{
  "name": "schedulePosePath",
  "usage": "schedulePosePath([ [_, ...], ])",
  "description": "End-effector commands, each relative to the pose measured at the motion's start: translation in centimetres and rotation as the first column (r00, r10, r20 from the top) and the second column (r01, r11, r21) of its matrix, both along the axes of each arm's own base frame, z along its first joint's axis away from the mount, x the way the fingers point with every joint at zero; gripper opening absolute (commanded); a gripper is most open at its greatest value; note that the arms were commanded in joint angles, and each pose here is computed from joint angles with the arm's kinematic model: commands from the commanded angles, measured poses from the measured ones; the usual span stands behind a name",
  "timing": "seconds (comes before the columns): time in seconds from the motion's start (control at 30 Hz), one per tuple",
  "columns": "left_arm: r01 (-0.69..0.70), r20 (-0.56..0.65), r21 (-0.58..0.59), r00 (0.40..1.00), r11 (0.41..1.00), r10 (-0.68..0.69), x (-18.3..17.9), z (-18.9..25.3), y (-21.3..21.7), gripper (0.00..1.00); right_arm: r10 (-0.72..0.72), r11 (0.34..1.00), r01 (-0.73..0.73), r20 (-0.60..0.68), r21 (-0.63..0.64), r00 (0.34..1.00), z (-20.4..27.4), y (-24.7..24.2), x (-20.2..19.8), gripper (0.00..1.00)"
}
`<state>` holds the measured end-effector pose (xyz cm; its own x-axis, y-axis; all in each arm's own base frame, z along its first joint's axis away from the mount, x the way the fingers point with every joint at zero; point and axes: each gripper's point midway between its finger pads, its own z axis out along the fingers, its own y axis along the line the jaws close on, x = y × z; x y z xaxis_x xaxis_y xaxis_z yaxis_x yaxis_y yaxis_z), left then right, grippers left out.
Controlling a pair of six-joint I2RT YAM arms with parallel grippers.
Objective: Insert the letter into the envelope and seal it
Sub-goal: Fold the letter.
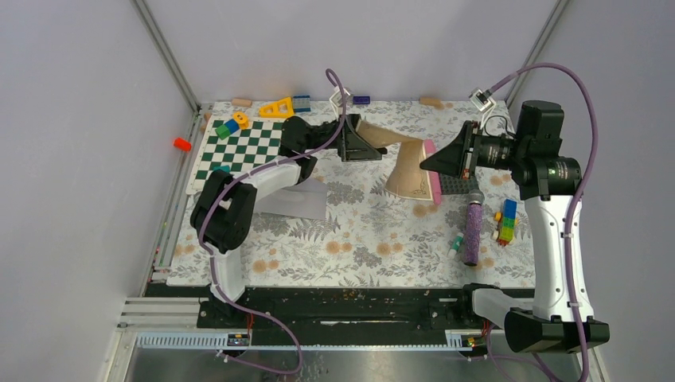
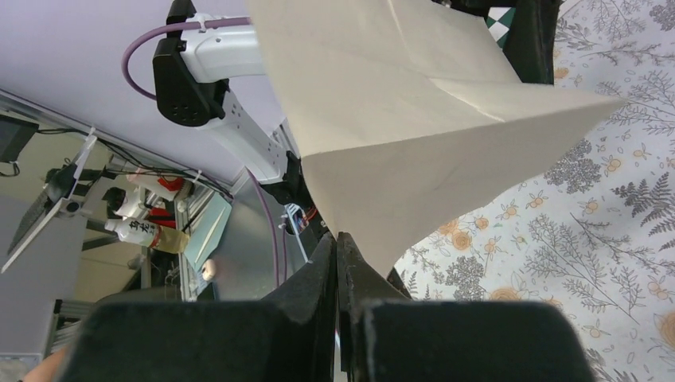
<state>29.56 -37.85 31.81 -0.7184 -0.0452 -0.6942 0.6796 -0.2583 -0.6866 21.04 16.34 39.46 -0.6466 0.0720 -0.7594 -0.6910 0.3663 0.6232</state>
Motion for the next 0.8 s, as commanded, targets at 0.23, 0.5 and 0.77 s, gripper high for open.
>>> schedulePosePath([
  [0.23, -0.003, 0.200, -0.053, 0.980, 0.999, 0.014, -2.1, 2.6, 2.6, 0.99, -0.063, 0.996, 0.064, -0.019, 0.064, 0.998, 1.8, -0.8, 1.6, 0.00],
  [0.5, -0.125, 0.283, 0.007, 0.952, 0.992, 0.118, -1.1, 1.6, 3.6, 0.99, -0.119, 0.990, 0.124, -0.073, 0.069, 0.990, 1.9, -1.0, 2.0, 0.00],
  [0.77, -0.326, 0.482, 0.264, 0.860, 0.908, 0.169, 0.8, -2.8, 3.1, 0.99, -0.187, 0.979, 0.199, -0.169, 0.054, 0.968, -0.1, -1.4, 3.1, 0.00],
])
